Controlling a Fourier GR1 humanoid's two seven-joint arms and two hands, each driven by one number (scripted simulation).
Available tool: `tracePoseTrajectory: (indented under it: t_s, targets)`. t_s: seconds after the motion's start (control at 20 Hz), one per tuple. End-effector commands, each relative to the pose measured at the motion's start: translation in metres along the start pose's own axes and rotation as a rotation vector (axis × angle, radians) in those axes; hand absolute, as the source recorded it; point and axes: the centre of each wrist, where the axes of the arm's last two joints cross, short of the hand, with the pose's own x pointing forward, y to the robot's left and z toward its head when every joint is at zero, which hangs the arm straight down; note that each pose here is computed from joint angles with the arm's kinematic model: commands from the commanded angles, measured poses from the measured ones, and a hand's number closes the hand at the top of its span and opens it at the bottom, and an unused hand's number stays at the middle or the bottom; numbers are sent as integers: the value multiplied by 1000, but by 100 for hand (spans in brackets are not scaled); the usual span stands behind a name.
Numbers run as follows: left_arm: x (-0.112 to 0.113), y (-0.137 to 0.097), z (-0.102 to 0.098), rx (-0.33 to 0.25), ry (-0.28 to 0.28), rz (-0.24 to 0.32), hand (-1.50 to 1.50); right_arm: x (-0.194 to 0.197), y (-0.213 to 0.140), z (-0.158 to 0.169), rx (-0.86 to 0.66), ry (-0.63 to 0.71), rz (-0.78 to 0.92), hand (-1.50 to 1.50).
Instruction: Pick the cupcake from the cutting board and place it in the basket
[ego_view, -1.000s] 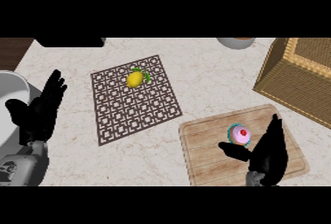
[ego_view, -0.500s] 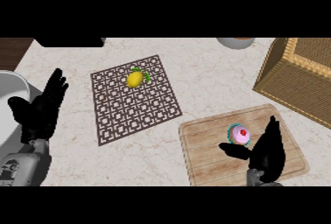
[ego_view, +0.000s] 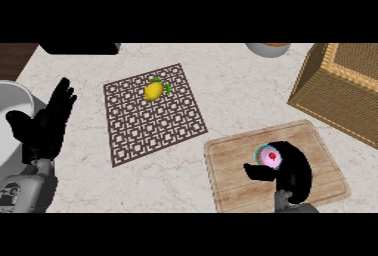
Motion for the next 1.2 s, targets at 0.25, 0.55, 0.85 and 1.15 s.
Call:
tracePoseTrajectory:
  t_s: [0.25,0.55,0.85,1.15]
  targets:
    - [3,-12,-5,-3,-8,2,0,-10,34,3,126,-105,37,150]
    - [9,-16,-10,-58,-32,5,0,-20,61,40,448,-604,298,150]
    - [5,-14,-3,-12,-23,4,0,-22,65,23,496,-717,56,150]
    - [3,-2,-1,0,-11,14,0,-12,39,14,447,-852,-264,150]
